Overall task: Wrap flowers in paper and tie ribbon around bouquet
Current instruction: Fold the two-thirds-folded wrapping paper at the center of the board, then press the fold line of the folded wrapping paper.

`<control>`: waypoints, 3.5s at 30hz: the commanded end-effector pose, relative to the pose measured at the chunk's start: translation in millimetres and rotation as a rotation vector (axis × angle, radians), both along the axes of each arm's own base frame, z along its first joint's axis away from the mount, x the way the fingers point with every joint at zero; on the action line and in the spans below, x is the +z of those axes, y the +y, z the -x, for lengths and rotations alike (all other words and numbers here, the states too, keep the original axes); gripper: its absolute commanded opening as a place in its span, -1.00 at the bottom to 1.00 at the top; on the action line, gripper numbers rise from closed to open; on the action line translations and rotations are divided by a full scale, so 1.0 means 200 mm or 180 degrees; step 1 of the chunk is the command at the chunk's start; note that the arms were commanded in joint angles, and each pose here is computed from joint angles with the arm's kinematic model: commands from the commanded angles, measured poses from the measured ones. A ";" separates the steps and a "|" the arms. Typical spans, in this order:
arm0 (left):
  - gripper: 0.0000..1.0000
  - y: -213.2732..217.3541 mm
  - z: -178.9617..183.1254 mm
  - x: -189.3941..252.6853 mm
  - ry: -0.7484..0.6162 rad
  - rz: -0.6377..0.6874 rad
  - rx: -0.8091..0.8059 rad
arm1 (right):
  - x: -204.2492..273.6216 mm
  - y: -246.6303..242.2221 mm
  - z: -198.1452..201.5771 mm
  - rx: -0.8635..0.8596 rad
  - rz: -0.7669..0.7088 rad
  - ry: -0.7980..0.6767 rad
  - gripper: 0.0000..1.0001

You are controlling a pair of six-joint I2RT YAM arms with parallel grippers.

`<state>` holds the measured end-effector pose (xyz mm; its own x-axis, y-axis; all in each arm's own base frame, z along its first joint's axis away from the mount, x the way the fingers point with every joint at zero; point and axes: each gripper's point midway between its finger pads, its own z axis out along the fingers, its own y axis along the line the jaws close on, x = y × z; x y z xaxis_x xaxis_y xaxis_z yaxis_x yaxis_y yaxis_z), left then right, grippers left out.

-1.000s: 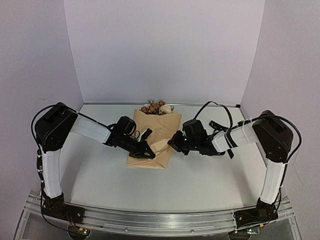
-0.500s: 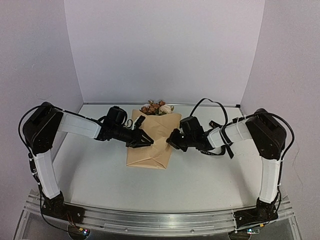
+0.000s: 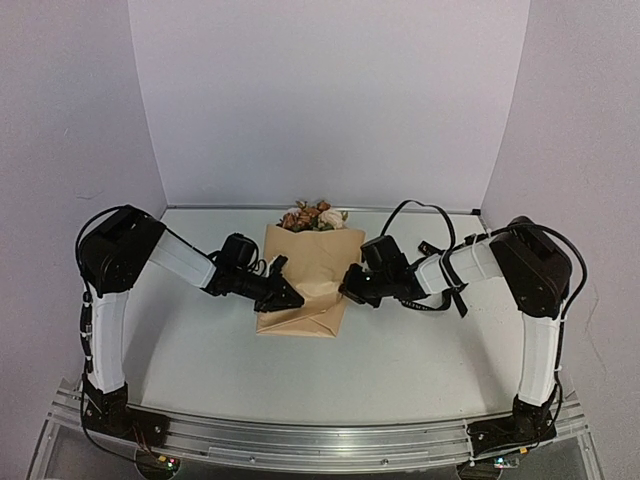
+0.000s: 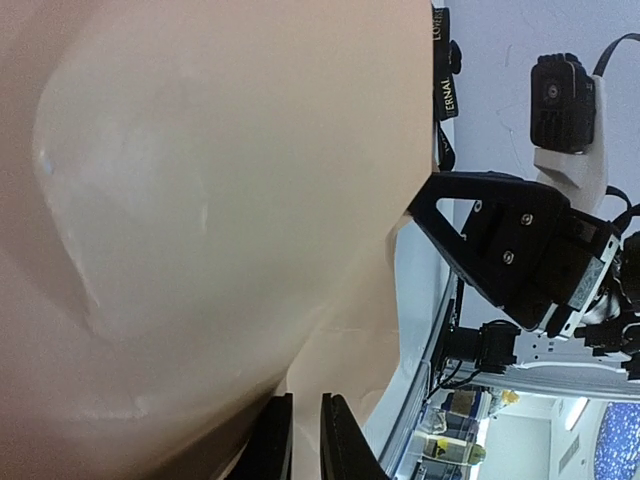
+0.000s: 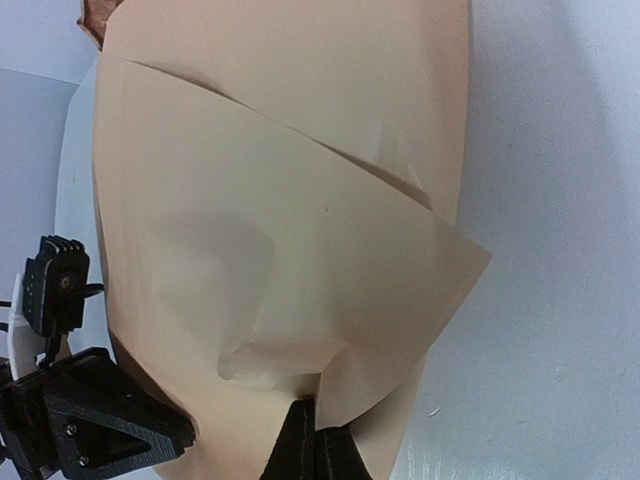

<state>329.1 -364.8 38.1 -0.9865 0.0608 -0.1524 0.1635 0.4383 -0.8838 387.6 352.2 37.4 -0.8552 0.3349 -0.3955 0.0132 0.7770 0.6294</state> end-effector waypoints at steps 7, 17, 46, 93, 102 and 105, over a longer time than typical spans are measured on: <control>-0.78 -0.08 -0.03 0.09 -0.0124 0.0208 0.0177 | 0.22 -0.05 0.07 0.0194 0.0146 -0.0027 -0.28; -0.79 -0.09 -0.02 0.09 -0.0115 0.0194 0.0198 | 0.22 0.13 0.35 0.0592 0.0050 0.0201 -0.23; -0.78 0.04 0.19 0.18 -0.0208 -0.0036 -0.0101 | -0.06 0.24 0.37 0.0590 -0.0037 0.0552 -0.86; -0.87 0.14 0.29 0.15 -0.0070 0.0182 0.0060 | -0.17 0.27 0.37 0.0594 -0.0110 0.0488 -0.80; -0.90 0.31 0.31 0.03 0.0306 0.0355 0.0356 | -0.21 0.24 0.38 0.0563 -0.0062 0.0514 -0.81; -0.92 0.34 0.31 -0.04 0.0413 0.0285 0.0453 | -0.22 0.24 0.38 0.0568 -0.0066 0.0518 -0.81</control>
